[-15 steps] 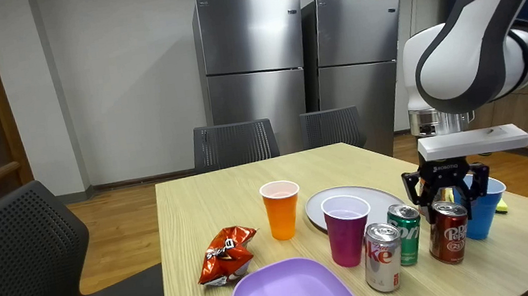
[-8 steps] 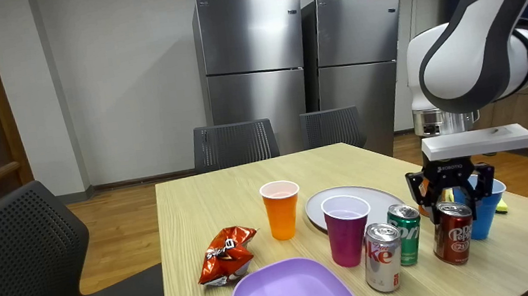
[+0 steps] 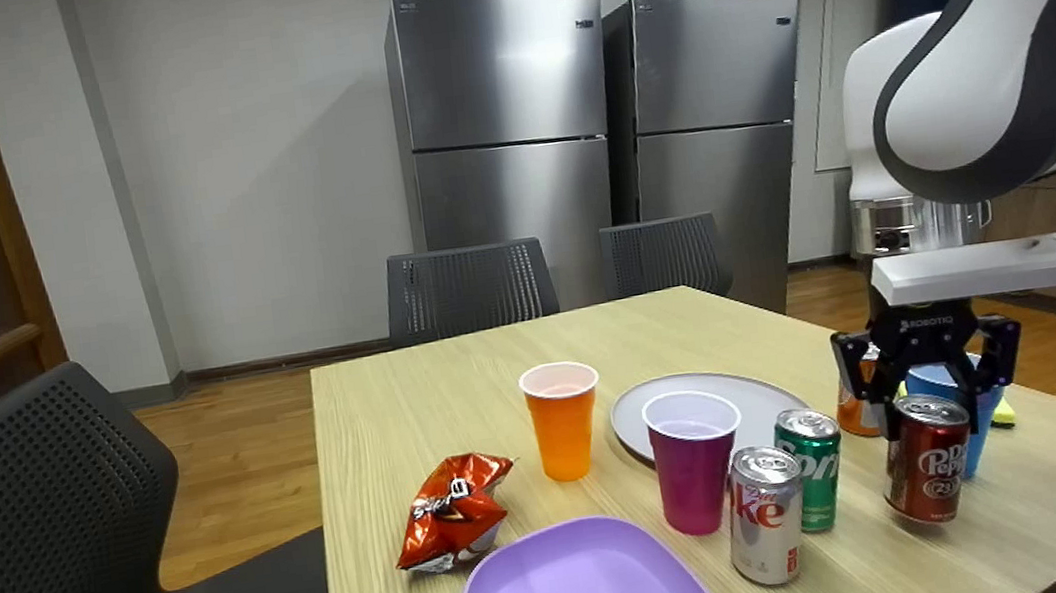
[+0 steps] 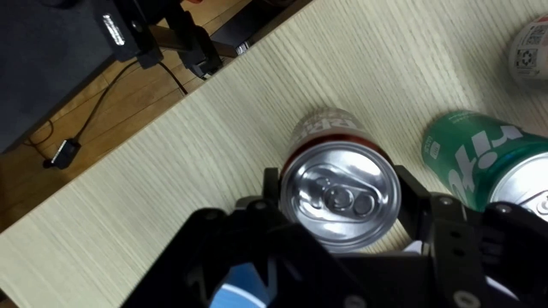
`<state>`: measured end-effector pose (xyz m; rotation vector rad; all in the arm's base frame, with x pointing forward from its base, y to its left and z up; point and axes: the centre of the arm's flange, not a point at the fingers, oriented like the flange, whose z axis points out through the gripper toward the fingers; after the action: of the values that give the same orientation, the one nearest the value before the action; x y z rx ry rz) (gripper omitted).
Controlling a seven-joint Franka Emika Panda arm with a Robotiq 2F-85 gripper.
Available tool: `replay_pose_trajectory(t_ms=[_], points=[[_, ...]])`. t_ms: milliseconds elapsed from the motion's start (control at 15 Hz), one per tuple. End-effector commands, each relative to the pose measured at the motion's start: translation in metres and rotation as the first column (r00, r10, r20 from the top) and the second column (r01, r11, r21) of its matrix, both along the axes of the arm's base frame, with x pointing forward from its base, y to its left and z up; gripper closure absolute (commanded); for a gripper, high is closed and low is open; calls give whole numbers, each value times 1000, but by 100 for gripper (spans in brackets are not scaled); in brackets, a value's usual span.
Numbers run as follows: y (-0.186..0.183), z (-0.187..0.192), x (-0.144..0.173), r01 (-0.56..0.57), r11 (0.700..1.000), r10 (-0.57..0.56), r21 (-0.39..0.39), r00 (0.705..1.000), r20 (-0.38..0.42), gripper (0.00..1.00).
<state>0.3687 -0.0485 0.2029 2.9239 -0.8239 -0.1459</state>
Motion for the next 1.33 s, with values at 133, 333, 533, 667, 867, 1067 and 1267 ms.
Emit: replay_pose_trajectory(t_ms=[133,333,533,667,867,1067,1267], points=[[10,50,-15,-37,999,37,1,997,65,60],[21,73,-13,-42,999,41,3,995,94,60],[35,97,-12,-48,999,48,-4,991,125,60],[44,114,-10,-47,999,47,-8,987,155,60],[55,137,-10,-53,999,53,-4,979,198,60],[69,152,-11,-81,997,81,-8,970,227,60],[89,161,-11,-116,993,115,-10,963,243,60]])
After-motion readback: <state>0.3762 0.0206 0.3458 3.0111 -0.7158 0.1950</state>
